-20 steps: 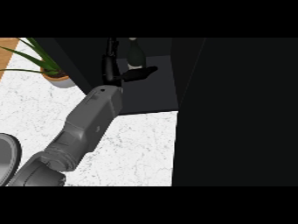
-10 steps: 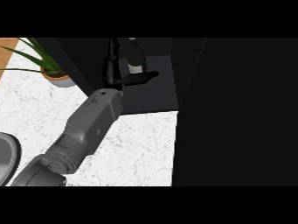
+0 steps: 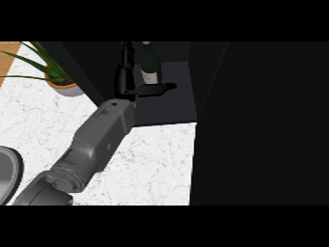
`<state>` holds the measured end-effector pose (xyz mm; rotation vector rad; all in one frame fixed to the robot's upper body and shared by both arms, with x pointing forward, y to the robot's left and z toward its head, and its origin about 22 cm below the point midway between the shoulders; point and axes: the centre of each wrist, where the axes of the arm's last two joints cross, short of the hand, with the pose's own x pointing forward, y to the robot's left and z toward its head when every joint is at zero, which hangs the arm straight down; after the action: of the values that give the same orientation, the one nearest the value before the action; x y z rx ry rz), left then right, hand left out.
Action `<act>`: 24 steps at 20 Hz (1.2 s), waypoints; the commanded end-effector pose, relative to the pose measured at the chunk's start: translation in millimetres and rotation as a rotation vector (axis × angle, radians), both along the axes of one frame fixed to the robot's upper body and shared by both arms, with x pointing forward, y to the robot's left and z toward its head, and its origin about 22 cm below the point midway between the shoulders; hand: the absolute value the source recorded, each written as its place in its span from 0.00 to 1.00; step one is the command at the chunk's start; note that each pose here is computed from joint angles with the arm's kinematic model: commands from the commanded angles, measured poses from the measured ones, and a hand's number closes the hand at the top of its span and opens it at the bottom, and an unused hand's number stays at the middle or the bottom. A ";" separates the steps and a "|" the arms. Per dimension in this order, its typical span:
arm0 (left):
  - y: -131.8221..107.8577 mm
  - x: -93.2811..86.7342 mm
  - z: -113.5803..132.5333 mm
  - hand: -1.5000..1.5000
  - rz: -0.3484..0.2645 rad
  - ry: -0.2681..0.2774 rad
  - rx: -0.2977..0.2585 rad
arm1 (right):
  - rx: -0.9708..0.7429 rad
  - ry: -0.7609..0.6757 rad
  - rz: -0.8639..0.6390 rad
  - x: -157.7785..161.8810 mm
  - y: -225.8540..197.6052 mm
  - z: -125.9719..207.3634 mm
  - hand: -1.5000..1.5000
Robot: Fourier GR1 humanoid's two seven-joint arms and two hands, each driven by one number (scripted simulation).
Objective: Pick up the wine, place it into the cabinet and close the cabinet
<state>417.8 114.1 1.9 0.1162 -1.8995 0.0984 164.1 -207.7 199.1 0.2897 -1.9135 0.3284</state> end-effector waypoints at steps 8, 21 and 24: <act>18.0 -21.0 -36.5 0.00 -0.006 0.021 -0.148 | 0.027 -0.011 0.032 -5.1 1.8 3.8 0.00; 4.6 -34.4 -37.7 0.00 -0.065 0.024 -0.167 | 0.028 -0.011 -0.022 -17.7 8.6 13.2 0.00; -16.8 -52.9 -35.8 0.00 -0.080 0.043 -0.174 | 0.032 0.010 -0.027 -9.2 -4.2 4.8 0.00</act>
<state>387.1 109.5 -24.7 -0.0460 -1.8733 0.1917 164.4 -204.1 203.7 0.2760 -1.9019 0.2938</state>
